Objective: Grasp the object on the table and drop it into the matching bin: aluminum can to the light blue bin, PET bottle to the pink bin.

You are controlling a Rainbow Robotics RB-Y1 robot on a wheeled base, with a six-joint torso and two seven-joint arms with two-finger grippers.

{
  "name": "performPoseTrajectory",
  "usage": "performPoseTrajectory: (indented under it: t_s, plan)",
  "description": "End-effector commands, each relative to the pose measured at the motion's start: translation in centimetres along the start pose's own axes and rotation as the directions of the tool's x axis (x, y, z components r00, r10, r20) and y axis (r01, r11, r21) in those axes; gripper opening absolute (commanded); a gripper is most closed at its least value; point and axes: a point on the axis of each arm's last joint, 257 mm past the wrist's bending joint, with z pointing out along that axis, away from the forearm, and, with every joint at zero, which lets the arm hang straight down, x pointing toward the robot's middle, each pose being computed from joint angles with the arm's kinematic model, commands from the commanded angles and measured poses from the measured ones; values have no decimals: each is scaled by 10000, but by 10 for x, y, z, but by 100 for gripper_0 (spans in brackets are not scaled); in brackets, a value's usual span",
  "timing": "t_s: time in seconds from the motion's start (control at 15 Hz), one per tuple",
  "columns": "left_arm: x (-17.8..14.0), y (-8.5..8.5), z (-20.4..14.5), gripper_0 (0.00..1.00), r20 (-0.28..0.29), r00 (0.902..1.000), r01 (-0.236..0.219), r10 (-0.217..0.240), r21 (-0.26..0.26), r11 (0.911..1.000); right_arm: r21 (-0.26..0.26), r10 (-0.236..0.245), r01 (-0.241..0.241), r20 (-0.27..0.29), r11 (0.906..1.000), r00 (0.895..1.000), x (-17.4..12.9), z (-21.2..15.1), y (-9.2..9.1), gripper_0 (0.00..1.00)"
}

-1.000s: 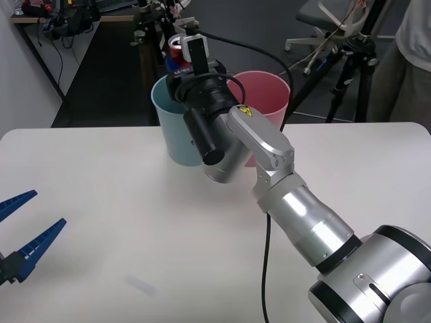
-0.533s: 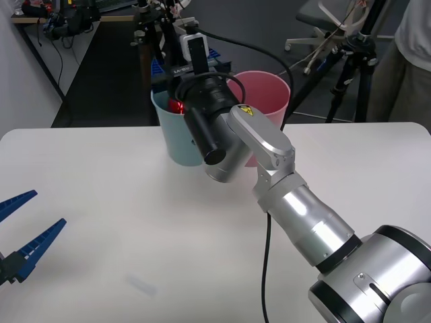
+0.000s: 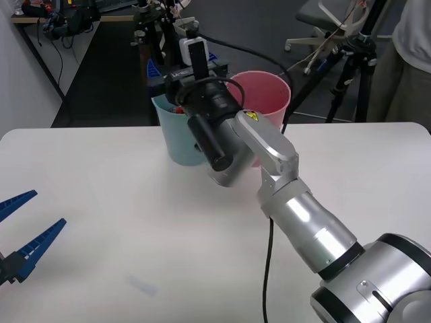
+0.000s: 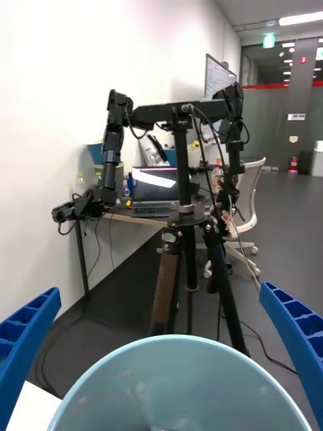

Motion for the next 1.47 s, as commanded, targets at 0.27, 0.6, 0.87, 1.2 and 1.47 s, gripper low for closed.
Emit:
performPoseTrajectory:
  t_s: [0.27, 0.6, 0.87, 1.2, 1.47]
  plan:
    - [0, 0, 0, 100, 0, 10000, 0, 0, 0, 10000, -628, -51, 107, 884, 9980, 9961, -12, -44, 4, 100]
    - [0, 0, 0, 100, 0, 10000, 0, 0, 0, 10000, -1560, -146, 350, 1301, 9871, 9914, -13, -96, -6, 100]
    - [0, 0, 0, 100, 0, 10000, 0, 0, 0, 10000, -2286, -262, 566, 1340, 9719, 9906, -7, -140, -28, 100]
    - [0, 0, 0, 100, 0, 10000, 0, 0, 0, 10000, -3036, -125, 465, 1131, 9517, 9935, 15, -199, -57, 100]
    - [0, 0, 0, 100, 0, 10000, 0, 0, 0, 10000, -3103, -342, 616, 929, 9486, 9951, 42, -243, -78, 100]
